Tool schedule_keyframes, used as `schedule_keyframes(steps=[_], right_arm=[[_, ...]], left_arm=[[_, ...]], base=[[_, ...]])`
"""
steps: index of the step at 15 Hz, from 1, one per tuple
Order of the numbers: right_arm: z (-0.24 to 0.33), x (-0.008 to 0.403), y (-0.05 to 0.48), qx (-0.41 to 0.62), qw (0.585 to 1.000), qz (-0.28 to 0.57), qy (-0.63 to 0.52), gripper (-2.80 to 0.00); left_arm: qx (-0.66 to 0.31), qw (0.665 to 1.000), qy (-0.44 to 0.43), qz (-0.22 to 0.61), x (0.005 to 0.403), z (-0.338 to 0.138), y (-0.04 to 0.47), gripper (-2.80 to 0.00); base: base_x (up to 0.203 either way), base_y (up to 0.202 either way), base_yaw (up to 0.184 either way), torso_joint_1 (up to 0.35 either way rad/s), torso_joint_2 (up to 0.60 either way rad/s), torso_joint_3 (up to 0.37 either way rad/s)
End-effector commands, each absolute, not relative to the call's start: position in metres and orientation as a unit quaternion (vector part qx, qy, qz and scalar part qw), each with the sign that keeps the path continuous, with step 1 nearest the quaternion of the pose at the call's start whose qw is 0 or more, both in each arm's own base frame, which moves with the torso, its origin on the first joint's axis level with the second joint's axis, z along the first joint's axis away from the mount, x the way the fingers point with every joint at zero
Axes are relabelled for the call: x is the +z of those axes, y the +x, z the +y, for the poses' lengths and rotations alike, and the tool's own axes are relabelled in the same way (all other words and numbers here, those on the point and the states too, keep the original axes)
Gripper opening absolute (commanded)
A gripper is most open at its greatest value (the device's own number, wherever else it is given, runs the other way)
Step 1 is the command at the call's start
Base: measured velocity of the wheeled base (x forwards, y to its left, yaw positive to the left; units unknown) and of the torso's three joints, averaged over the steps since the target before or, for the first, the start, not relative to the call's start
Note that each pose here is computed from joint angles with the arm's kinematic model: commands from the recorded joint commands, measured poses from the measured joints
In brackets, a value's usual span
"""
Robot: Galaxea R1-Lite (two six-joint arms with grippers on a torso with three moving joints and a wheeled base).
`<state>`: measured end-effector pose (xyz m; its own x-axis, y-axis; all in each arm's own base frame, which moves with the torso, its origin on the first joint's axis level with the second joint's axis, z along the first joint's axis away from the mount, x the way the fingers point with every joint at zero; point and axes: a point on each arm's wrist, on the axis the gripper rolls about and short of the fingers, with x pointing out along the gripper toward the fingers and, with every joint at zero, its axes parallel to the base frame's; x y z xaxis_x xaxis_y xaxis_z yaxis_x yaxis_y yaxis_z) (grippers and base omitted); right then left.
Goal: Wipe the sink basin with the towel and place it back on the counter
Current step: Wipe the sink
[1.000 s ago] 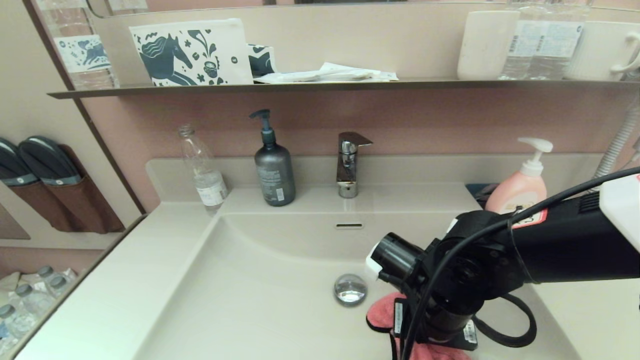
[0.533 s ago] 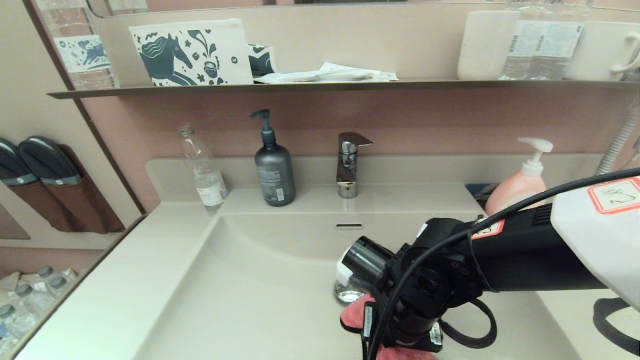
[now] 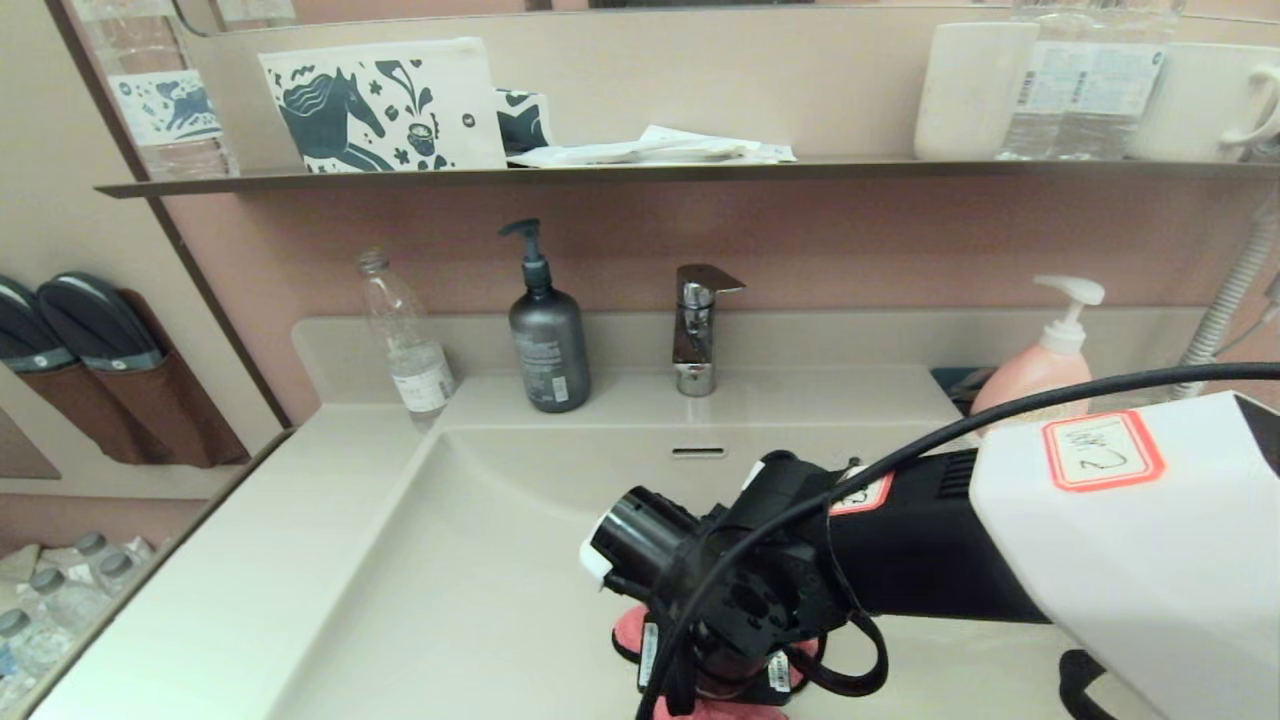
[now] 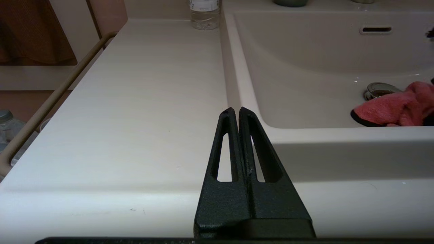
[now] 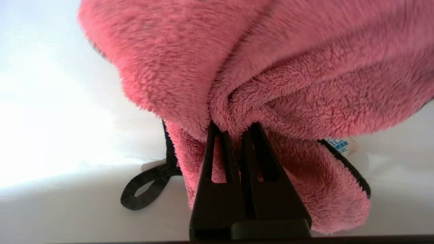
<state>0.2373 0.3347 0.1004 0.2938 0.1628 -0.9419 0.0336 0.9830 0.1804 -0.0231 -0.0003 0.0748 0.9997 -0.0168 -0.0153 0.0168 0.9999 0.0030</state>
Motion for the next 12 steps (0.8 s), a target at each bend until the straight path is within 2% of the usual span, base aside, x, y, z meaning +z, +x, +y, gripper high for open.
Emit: schedule_keyframes(steps=[1,6,12], right_arm=[[0.351,0.092,0.242,0.051,0.800,0.592,0.087,-2.80],[0.383,0.095,0.256,0.112,0.804,0.573,0.108,-2.80],[0.396,0.088,0.269,0.160,0.832,0.520,0.108,-2.80]], left_arm=[[-0.008,1.000,0.001,0.008,0.075,0.000,-0.023,-2.80],[-0.008,1.000,0.001,0.008,0.075,0.000,-0.023,-2.80],[-0.008,1.000,0.001,0.008,0.075,0.000,-0.023,-2.80]], base=[[0.000,0.000,0.000,0.000,0.00,0.000],[0.000,0.000,0.000,0.000,0.00,0.000],[0.000,0.000,0.000,0.000,0.00,0.000]])
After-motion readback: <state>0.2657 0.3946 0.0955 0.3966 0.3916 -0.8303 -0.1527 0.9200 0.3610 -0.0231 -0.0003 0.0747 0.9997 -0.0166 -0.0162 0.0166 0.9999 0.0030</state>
